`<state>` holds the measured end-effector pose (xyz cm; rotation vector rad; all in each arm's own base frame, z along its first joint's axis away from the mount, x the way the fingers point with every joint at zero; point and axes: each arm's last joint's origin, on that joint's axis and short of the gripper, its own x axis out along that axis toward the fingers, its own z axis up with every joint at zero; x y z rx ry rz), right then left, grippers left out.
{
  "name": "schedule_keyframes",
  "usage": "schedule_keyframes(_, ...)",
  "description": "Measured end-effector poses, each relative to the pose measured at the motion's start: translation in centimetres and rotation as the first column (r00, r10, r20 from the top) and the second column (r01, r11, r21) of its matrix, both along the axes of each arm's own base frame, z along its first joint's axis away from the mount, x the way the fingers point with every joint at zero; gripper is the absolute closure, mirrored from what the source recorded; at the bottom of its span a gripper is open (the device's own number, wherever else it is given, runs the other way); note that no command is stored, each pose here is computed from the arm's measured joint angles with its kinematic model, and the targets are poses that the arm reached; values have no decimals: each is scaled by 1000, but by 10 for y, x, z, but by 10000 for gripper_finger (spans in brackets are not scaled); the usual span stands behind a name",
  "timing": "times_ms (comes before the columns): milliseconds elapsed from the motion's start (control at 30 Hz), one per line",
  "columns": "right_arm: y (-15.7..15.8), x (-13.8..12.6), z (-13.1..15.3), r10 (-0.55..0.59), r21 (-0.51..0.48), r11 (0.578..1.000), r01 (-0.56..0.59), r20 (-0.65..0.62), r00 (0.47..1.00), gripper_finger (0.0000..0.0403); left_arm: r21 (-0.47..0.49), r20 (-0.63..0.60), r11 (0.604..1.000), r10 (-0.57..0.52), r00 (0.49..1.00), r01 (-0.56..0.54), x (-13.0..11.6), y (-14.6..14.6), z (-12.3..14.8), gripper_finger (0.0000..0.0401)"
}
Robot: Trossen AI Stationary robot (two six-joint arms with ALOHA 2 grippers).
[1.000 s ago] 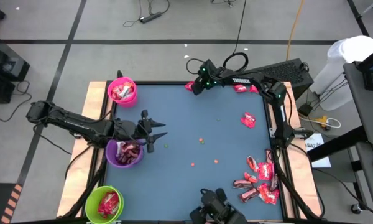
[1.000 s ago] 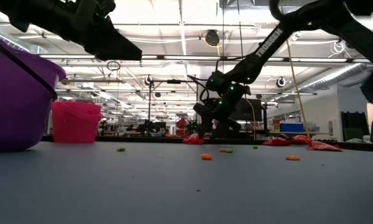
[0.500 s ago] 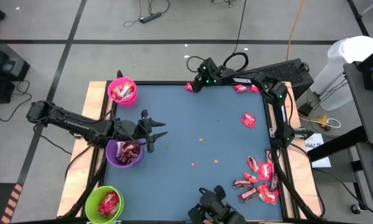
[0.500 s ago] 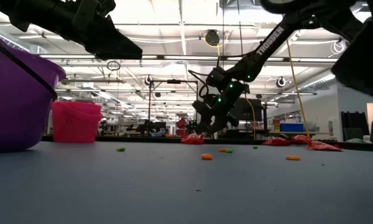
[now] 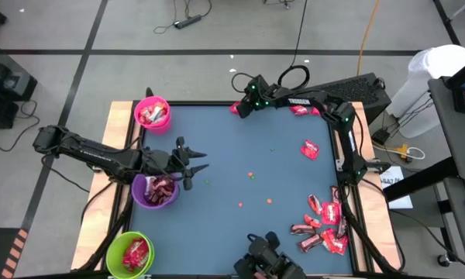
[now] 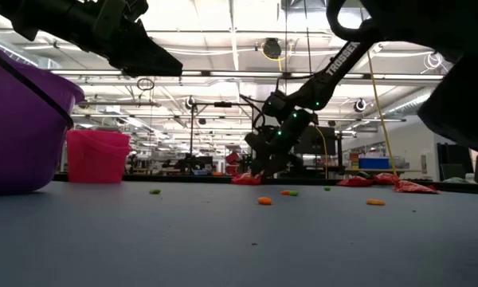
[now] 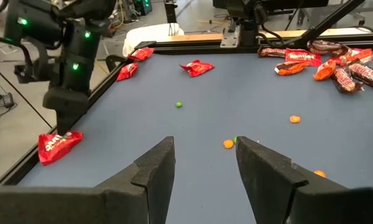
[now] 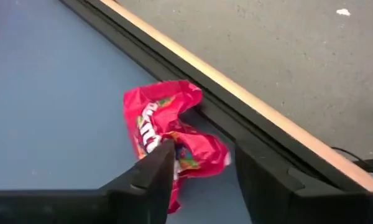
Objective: Organize candy in baskets
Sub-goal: Put the red candy into the green bucket
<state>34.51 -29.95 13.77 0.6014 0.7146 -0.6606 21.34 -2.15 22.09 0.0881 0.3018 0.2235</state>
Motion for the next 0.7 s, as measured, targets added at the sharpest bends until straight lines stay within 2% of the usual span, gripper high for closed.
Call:
schedule_keyframes(167,0,0,2,29,-2,1000,-28,15,999,295,0,-1,1000,0,1000,0,0,0,0,224)
schedule_keyframes(367,1,2,2,72,-33,997,-72,-4,997,389,0,-1,1000,0,1000,0,0,0,0,224)
schedule_keyframes(533,13,9,7,143,-64,987,-144,-30,989,395,3,-2,1000,-1,1000,1,0,0,0,224)
schedule_keyframes(700,45,21,40,219,-146,962,-229,-81,972,400,19,4,999,48,999,-48,0,1,1,224)
